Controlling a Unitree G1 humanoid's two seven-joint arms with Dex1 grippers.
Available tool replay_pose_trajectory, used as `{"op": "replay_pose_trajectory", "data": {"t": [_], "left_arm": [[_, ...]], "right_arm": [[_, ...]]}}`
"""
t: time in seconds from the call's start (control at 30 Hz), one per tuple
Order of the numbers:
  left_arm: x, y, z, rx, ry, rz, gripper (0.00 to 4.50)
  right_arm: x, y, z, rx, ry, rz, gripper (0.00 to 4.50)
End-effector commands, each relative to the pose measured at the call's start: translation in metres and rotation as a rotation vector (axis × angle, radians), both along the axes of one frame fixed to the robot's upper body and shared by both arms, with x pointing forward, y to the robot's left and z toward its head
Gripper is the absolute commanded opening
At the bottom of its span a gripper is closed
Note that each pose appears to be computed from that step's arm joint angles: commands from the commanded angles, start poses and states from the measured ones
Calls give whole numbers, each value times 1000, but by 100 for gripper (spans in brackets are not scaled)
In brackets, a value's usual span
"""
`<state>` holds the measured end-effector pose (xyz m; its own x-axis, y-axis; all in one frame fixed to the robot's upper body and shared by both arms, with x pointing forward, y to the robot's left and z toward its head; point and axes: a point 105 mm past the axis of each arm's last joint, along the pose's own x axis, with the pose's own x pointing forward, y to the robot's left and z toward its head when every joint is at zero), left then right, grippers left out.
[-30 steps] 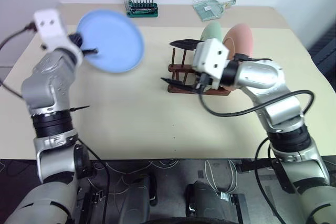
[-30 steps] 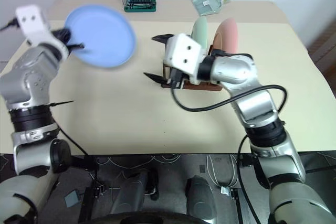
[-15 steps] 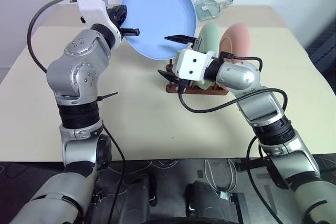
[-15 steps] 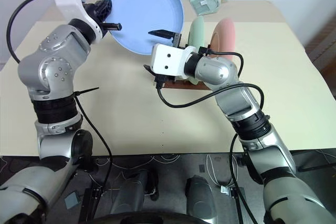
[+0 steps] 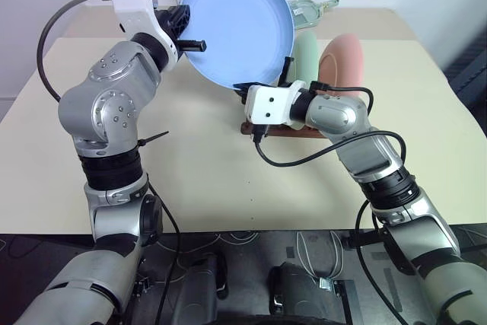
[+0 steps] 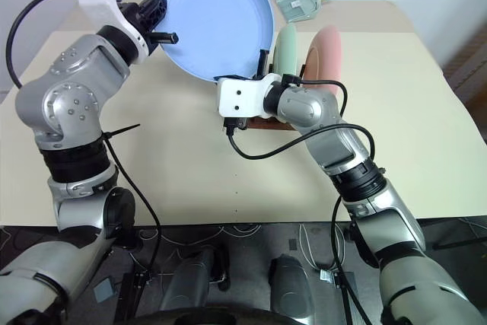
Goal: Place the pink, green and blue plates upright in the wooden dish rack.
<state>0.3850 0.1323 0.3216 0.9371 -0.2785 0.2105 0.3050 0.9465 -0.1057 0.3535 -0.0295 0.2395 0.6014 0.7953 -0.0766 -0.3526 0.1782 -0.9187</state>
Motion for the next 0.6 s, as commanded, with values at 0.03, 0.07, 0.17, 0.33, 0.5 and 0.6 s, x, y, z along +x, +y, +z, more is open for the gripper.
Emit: {"op": "replay_pose_trajectory", "data": {"t": [0.03,0.07,0.17,0.33,0.5,0.6], "left_arm": [[-11,-1,22,-6,-83,-10,0],[-11,-1,23,-9,-86,-11,0],[-11,-3,25,-69,-91,-44,32],[-16,5,41,-168,-158,-41,250],[-14,36,56,-276,-223,86,446],[-15,64,65,-334,-273,178,446]], "right_arm": [[-2,1,19,38,-65,6,4],[-2,1,19,35,-68,7,4],[-3,1,20,31,-81,13,1],[-5,2,21,27,-98,22,0],[-6,3,19,28,-98,33,0],[-6,5,21,39,-108,40,0]]}}
